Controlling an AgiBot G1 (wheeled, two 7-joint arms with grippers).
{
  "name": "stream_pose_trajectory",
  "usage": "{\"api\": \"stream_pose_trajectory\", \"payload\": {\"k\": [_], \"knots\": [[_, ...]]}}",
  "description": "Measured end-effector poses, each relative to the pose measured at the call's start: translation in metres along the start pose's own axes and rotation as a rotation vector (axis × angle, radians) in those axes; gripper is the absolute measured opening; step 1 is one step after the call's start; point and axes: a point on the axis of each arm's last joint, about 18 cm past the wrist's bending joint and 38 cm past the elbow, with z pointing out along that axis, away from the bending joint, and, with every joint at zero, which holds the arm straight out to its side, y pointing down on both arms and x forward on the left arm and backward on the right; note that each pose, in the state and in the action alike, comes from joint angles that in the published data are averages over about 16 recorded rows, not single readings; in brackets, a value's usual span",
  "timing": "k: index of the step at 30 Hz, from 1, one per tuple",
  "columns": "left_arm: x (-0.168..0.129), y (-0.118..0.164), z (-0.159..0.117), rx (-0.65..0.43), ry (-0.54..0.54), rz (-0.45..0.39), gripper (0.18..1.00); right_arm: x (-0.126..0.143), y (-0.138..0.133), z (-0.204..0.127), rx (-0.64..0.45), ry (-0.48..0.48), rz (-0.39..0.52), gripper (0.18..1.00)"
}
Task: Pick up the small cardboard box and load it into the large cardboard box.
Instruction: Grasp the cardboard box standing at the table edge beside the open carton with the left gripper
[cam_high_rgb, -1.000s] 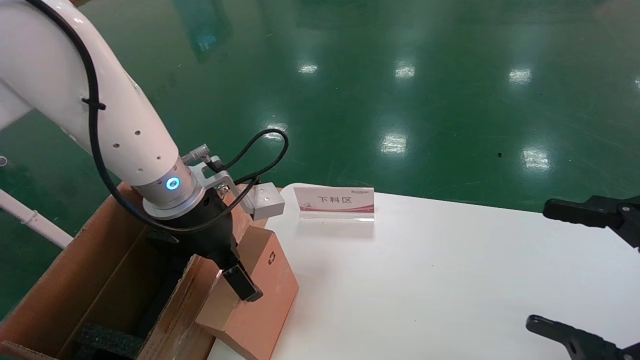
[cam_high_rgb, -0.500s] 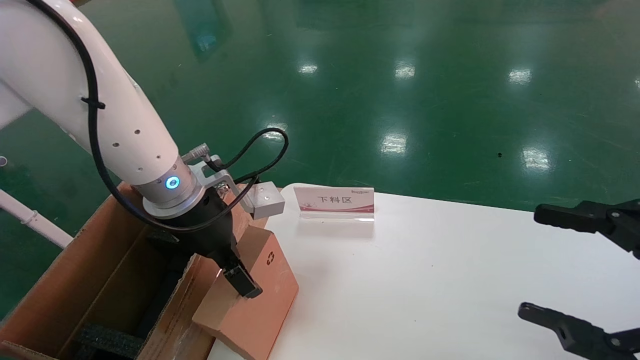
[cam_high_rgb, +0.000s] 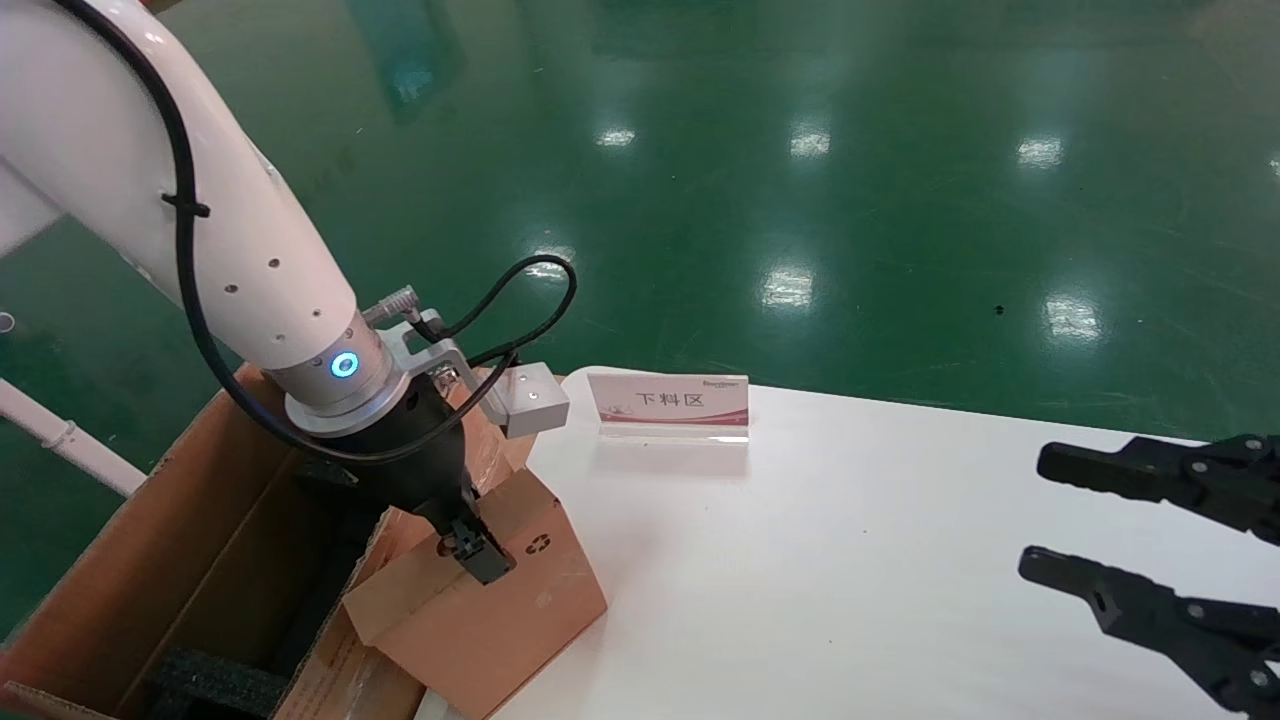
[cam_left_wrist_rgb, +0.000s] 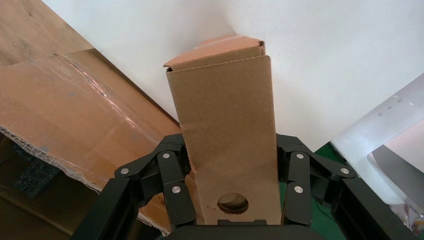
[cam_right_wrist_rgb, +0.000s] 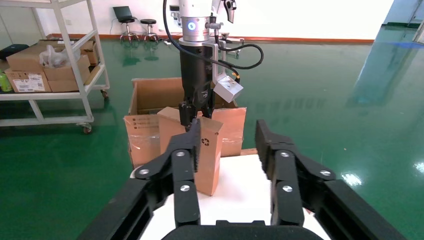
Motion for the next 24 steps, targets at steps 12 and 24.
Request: {"api": "stream_pose_trajectory", "payload": {"k": [12, 24], "knots": [[-0.013, -0.03, -0.055, 0.168, -0.044, 0.002, 0.433, 0.0, 0.0, 0.0, 0.0, 0.0, 0.0, 0.334], [-0.044, -0.052, -0.175, 0.357, -0.202, 0.017, 0.421, 0.0, 0.0, 0.0, 0.0, 0.0, 0.0, 0.212]]}}
